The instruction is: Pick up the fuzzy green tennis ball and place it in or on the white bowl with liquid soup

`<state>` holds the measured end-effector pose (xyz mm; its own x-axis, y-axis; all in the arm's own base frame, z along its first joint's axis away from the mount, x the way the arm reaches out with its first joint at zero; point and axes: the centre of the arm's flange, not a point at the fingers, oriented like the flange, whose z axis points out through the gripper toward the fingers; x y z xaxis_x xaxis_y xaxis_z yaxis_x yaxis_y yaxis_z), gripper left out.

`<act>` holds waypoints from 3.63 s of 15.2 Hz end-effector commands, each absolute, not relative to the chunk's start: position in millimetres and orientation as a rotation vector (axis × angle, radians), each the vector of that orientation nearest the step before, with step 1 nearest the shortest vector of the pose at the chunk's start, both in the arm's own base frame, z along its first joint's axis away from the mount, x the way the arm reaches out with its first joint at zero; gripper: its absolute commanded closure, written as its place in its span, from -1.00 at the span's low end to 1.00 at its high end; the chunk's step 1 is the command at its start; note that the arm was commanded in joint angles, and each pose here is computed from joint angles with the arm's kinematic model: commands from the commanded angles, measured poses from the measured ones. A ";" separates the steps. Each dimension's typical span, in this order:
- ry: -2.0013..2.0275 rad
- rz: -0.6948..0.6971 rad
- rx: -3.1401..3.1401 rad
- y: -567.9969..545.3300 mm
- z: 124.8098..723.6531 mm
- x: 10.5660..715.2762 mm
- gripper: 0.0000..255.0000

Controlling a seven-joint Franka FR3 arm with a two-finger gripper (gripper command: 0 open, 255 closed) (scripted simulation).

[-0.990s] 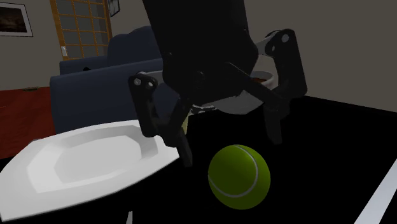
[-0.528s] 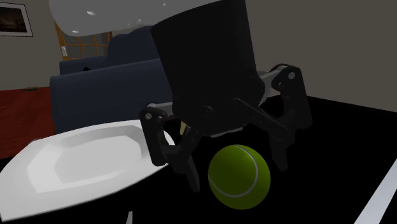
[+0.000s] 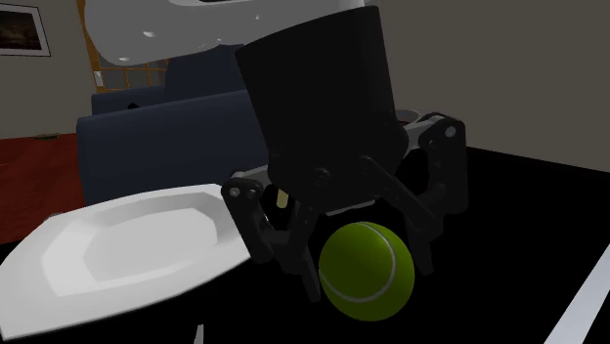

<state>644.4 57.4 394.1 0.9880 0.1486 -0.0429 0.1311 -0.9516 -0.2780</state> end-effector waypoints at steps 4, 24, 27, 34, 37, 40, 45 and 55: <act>-0.204 0.092 -2.855 57.3 393.9 644.4 1.00; -0.204 0.092 -2.855 57.2 473.1 644.4 1.00; -0.204 0.092 -2.855 57.2 488.9 644.4 1.00; -0.204 0.092 -2.855 57.2 525.9 644.4 1.00; -0.204 0.092 -2.855 57.2 541.7 644.4 1.00; -0.204 0.092 -2.855 57.2 557.5 644.4 1.00; -0.204 0.092 -2.855 57.2 579.6 644.4 1.00; -0.204 0.092 -2.855 67.9 582.4 512.9 1.00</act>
<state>526.5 65.7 583.5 0.9880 0.1483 -0.0436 0.1306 -0.9516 -0.2781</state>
